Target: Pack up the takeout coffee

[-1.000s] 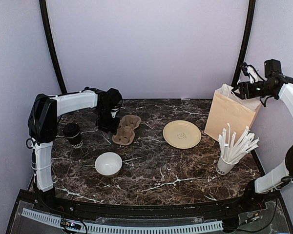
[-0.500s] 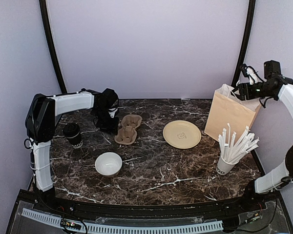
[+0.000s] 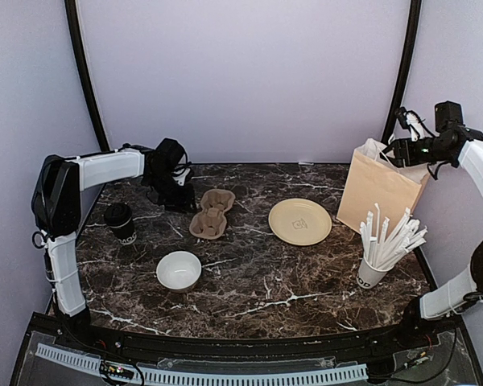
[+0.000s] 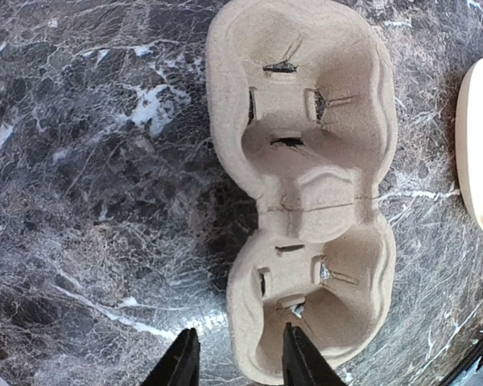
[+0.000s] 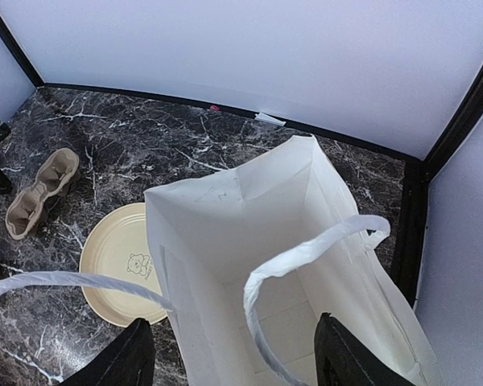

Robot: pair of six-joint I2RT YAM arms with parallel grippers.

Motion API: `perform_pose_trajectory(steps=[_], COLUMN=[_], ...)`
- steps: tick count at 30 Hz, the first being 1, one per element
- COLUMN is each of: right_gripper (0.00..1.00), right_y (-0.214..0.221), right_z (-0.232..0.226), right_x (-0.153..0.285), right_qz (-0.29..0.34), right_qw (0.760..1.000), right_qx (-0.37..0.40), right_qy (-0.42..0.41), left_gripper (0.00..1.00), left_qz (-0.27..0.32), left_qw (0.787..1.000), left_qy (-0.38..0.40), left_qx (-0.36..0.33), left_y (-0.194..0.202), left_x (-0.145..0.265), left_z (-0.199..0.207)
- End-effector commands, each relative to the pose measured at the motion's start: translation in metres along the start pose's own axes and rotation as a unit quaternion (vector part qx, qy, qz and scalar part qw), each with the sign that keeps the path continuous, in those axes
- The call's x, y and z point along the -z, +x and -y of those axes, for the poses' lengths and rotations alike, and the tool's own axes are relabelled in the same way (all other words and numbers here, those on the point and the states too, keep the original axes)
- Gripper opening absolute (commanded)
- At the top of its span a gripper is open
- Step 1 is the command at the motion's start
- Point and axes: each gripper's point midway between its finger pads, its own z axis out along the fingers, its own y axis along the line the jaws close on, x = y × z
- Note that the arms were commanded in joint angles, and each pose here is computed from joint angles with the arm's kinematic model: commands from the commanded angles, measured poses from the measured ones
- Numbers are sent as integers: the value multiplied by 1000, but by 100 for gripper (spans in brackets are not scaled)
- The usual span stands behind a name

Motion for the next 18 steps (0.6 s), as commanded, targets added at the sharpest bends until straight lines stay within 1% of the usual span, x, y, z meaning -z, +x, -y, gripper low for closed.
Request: perform_pose_trajectory(steps=[1,3,6,8,12,18], right_gripper=[68,68,68,68,68,68], right_y=[-7,-6,-5,-6,-6,-6], right_z=[-2,-2,-2,-2,-2,-2], right_x=[7,6,6,6,5,4], right_qz=[20,20,19,19,20,19], right_qw=[1000,1000,1000,1000,1000,1000], right_qx=[7,7,6,6,5,5], right_qy=[2,3,2,2,1,0], left_gripper=[38,38,38,39,39,39], left_qz=[2,3,-2,-6,-21,-43], left_qw=[999,998,994,991,988,986], left_qy=[48,58,106,123,146,152], left_qx=[19,24,36,43,45,48], left_y=[-2,-3,-2,-1,7,20], left_x=[4,4,3,0,-5,-13], left_z=[0,-2,1,2,5,4])
